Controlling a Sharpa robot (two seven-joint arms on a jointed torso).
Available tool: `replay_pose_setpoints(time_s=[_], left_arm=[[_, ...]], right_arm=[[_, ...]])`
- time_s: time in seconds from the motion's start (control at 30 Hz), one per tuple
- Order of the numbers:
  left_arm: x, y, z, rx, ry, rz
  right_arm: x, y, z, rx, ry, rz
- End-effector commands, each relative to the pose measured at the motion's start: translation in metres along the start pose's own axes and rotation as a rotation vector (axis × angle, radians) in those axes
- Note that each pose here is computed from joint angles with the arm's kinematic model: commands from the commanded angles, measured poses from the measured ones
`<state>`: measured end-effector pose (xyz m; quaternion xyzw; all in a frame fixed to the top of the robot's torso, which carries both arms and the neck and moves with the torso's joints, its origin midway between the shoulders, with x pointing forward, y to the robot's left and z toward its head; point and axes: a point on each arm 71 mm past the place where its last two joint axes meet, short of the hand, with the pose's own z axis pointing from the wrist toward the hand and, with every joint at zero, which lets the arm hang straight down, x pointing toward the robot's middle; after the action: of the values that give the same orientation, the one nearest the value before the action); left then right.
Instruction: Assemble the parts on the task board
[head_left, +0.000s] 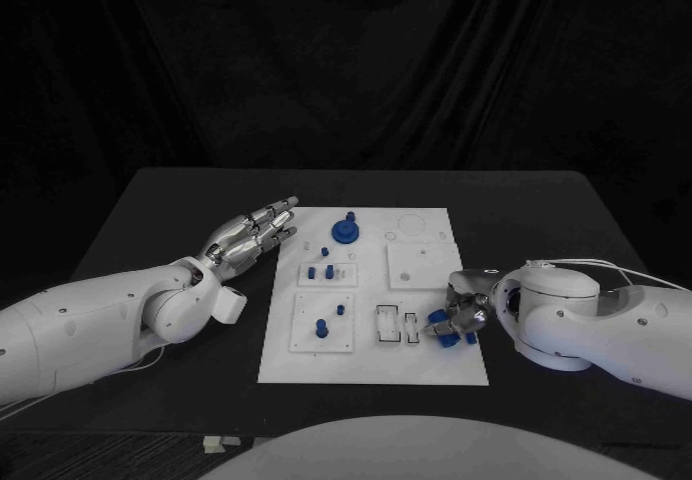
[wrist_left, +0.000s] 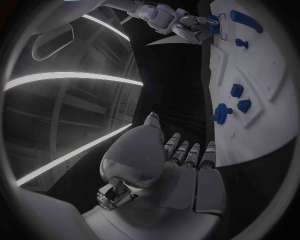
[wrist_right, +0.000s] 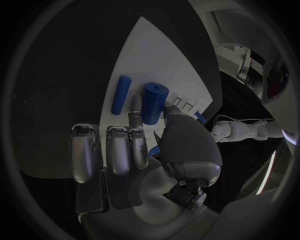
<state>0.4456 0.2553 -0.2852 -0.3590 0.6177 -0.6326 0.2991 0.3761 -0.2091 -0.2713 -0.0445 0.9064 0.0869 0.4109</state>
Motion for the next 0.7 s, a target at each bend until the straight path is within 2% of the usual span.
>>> replay_pose_setpoints(time_s=[0.03,0.23,0.43,0.7], left_arm=[[0.0017,-0.0001,0.0000,0.006,0.010,-0.013],[0.0010,-0.0001,-0.0002,0.007,0.007,-0.012],[0.0003,0.0000,-0.0005,0.006,0.003,-0.010],[0.0003,0.0003,0.0001,0.005,0.000,-0.007]], right_arm=[[0.006,-0.003,0.000,0.018,0.020,0.002],[0.007,-0.003,-0.003,0.001,0.018,0.083],[0.004,-0.003,-0.012,-0.011,0.027,0.244],[-0.011,0.001,-0.019,-0.002,0.097,0.480]])
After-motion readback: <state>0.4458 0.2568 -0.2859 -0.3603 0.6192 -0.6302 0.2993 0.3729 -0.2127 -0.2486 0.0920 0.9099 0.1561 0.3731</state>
